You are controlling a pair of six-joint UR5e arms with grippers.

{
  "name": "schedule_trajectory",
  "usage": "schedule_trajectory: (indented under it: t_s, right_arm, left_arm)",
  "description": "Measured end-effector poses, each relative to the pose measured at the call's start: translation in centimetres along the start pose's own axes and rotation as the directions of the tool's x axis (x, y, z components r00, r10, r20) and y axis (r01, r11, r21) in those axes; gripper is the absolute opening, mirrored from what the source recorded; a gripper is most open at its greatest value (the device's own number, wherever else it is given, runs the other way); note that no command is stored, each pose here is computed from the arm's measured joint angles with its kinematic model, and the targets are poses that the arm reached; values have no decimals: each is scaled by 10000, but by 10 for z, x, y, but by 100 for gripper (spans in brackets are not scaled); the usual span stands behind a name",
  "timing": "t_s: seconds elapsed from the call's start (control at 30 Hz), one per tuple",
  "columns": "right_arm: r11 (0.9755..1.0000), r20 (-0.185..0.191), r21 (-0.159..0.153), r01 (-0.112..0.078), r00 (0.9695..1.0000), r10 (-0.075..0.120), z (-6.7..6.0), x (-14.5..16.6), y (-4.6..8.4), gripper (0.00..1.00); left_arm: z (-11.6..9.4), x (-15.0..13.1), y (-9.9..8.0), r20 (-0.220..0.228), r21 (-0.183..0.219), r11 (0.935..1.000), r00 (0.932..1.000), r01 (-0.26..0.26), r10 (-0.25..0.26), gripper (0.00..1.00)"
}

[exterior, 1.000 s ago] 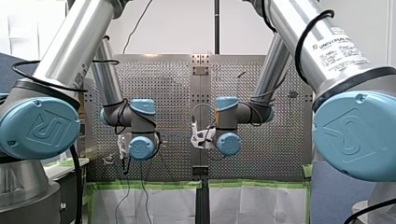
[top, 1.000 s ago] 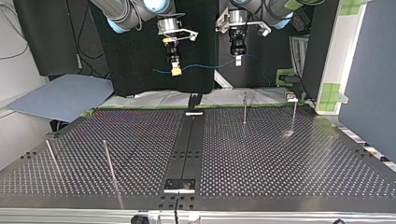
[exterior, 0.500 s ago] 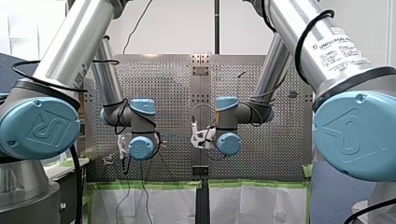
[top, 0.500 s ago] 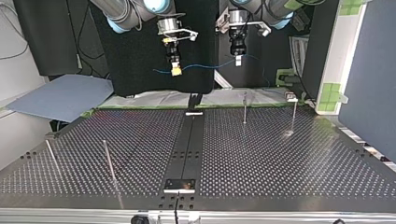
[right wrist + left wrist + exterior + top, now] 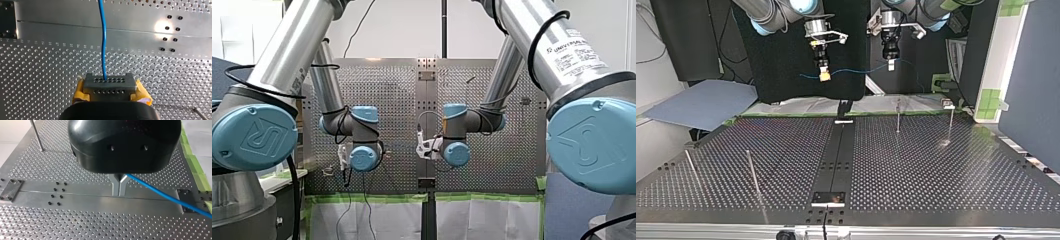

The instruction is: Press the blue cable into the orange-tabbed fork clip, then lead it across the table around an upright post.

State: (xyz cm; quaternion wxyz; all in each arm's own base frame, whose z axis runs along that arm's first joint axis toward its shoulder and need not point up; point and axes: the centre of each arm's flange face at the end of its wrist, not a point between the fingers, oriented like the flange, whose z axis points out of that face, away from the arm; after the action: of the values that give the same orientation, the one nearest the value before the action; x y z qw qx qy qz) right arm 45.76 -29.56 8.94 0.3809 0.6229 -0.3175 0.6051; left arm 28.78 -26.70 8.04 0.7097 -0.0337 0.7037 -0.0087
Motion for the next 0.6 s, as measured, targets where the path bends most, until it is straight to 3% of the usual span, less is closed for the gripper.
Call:
schedule_trajectory:
  t_s: [0.17, 0.6]
  right_arm:
    - [10000, -3, -1, -1, 10000, 1, 0, 0, 0, 0]
    - [10000, -15, -1, -4, 10000, 4, 1, 0, 0, 0]
  left_arm:
    - [1, -1, 0, -2, 3, 10000, 10000, -9, 9, 0]
    - [-2, 2, 5, -494, -3, 9994, 9982, -335, 334, 0]
